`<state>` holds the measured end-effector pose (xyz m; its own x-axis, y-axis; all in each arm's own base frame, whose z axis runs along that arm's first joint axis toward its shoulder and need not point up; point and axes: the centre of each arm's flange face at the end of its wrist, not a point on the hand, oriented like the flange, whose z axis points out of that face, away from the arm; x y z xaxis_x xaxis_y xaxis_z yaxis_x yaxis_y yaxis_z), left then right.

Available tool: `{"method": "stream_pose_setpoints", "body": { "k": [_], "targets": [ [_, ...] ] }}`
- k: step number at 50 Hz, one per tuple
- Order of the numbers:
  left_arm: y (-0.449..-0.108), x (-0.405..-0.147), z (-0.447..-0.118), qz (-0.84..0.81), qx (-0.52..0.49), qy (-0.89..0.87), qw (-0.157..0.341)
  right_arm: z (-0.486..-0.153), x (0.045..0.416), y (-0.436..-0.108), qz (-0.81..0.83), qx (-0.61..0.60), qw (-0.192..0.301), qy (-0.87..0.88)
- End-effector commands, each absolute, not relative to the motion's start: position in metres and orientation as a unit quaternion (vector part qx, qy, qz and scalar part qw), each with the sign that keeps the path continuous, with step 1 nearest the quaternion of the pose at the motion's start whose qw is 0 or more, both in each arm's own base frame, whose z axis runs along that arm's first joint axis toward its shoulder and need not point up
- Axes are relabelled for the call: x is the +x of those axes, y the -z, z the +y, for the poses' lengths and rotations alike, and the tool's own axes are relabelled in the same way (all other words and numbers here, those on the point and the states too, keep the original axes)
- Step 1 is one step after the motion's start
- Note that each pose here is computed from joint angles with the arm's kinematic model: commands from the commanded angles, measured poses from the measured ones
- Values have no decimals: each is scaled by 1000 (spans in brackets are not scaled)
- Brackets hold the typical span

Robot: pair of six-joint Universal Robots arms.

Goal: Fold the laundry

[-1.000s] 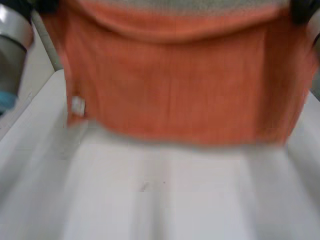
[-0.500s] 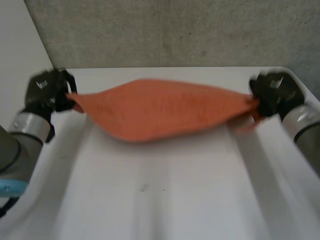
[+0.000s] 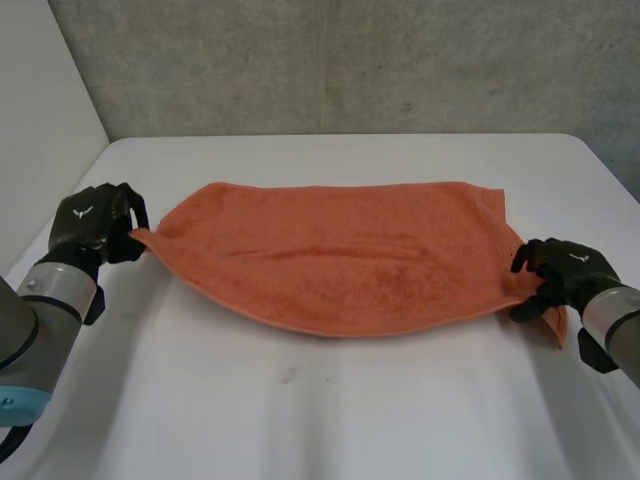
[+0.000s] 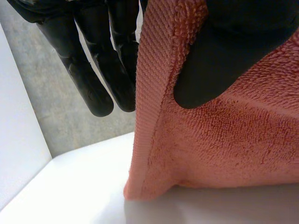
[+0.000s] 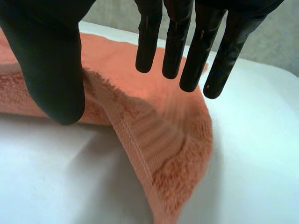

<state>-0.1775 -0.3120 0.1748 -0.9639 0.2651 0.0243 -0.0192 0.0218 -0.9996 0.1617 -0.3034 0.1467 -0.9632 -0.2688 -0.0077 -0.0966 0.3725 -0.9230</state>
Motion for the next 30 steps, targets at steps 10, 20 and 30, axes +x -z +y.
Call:
{"method": "stream_pose_setpoints", "body": {
  "k": [10, 20, 30],
  "targets": [
    [-161, -174, -300, -744, -84, -655, 101, -303, 147, -137, 838, -155, 34, 522],
    [-169, -175, -288, -753, -115, -642, 89, -293, 148, -167, 807, -223, -5, 547],
    [-233, -155, -262, -736, -110, -666, 52, -259, 141, -240, 766, -311, -95, 555]
  ]
}}
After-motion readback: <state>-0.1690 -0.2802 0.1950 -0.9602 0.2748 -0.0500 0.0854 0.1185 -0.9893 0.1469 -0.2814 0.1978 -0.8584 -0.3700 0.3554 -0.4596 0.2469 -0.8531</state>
